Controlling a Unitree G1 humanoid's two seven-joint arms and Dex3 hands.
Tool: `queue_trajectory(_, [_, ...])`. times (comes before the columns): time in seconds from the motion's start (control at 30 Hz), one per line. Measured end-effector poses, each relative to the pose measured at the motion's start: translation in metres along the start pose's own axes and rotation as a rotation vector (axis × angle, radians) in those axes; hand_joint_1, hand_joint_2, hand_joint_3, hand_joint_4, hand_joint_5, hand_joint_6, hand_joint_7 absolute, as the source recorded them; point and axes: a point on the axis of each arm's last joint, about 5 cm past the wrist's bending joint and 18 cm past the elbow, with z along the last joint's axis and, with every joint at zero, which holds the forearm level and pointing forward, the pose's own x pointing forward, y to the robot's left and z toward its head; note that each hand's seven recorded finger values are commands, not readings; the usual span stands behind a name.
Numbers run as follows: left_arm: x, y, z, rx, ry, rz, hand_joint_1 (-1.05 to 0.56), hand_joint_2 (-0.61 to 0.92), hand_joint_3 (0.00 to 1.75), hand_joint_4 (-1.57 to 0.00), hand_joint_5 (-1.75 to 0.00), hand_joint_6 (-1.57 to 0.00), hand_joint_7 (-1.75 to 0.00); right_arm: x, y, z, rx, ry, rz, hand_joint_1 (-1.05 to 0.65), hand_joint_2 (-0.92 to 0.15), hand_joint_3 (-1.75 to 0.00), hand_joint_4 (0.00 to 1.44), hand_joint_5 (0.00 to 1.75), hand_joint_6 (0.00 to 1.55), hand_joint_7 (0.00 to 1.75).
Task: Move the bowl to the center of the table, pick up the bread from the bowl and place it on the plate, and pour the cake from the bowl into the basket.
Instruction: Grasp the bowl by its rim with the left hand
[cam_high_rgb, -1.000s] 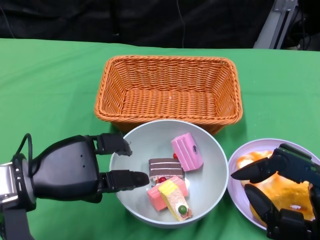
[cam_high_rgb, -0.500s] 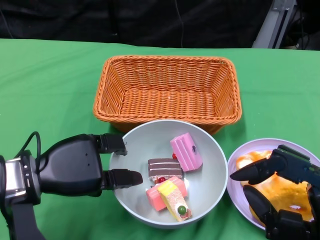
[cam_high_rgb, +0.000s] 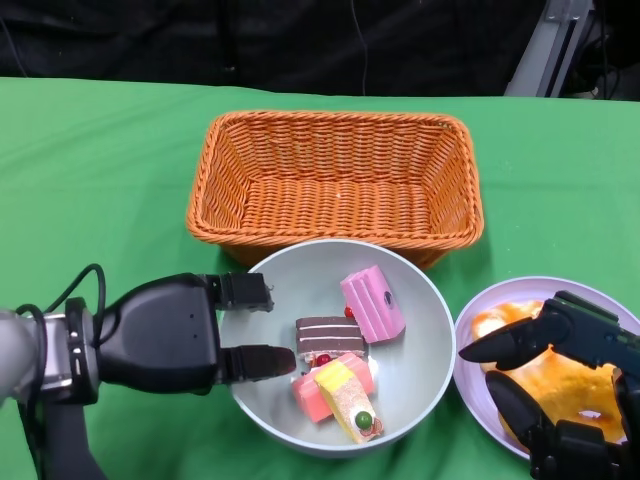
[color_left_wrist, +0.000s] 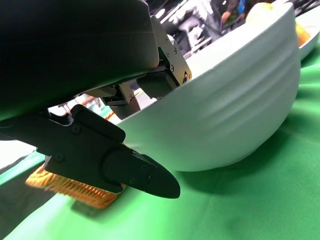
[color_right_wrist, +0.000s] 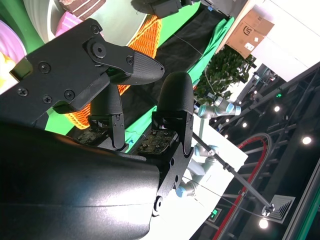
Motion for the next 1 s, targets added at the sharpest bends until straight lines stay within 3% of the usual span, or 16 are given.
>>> queue_trajectory(0.17, [0.004, -0.003, -0.002, -0.009, -0.029, 0.012, -0.61, 0.84, 0.0, -0.33, -0.83, -0.7, -0.02, -0.001, 0.0, 0.0, 0.002, 0.011, 0.004, -0.2, -0.52, -0.92, 0.67, 1.37, 0.75, 0.96])
queue_trajectory(0.47, [0.009, -0.008, 0.002, -0.075, -0.031, 0.014, -0.45, 0.88, 0.0, -0.55, -0.93, -0.87, -0.09, -0.006, 0.001, 0.001, 0.012, 0.042, 0.005, -0.21, -0.51, -0.91, 0.67, 1.36, 0.75, 0.95])
queue_trajectory(0.57, [0.008, -0.009, 0.003, -0.092, -0.044, 0.006, -0.42, 0.86, 0.0, -0.63, -1.07, -0.97, -0.12, -0.008, 0.001, 0.001, 0.018, 0.051, 0.005, -0.22, -0.52, -0.91, 0.67, 1.36, 0.74, 0.96])
queue_trajectory(0.63, [0.007, -0.01, 0.005, -0.11, -0.06, 0.019, -0.37, 0.83, 0.0, -0.54, -1.56, -1.04, -0.31, -0.008, 0.001, 0.001, 0.018, 0.055, 0.004, -0.22, -0.54, -0.88, 0.67, 1.36, 0.74, 0.96])
queue_trajectory(0.67, [0.007, -0.01, 0.006, -0.119, -0.066, 0.033, -0.36, 0.83, 0.0, -0.51, -1.65, -0.98, -0.46, -0.009, 0.001, 0.001, 0.019, 0.058, 0.002, -0.21, -0.54, -0.87, 0.67, 1.36, 0.74, 0.96])
queue_trajectory(0.73, [0.005, -0.012, 0.007, -0.13, -0.069, 0.063, -0.38, 0.83, 0.0, -0.67, -1.73, -0.9, -0.8, -0.009, 0.0, 0.002, 0.025, 0.061, 0.0, -0.2, -0.54, -0.87, 0.66, 1.37, 0.73, 0.96])
queue_trajectory(0.83, [0.004, -0.013, 0.008, -0.147, -0.073, 0.105, -0.36, 0.84, 0.0, -0.77, -1.74, -0.81, -1.07, -0.009, 0.0, 0.003, 0.029, 0.062, -0.002, -0.2, -0.54, -0.87, 0.66, 1.37, 0.74, 0.96])
queue_trajectory(1.0, [0.0, -0.014, 0.012, -0.184, -0.082, 0.136, -0.31, 0.87, 0.01, -0.85, -1.75, -0.76, -1.3, -0.008, 0.0, 0.003, 0.028, 0.06, -0.005, -0.21, -0.54, -0.87, 0.67, 1.37, 0.74, 0.96])
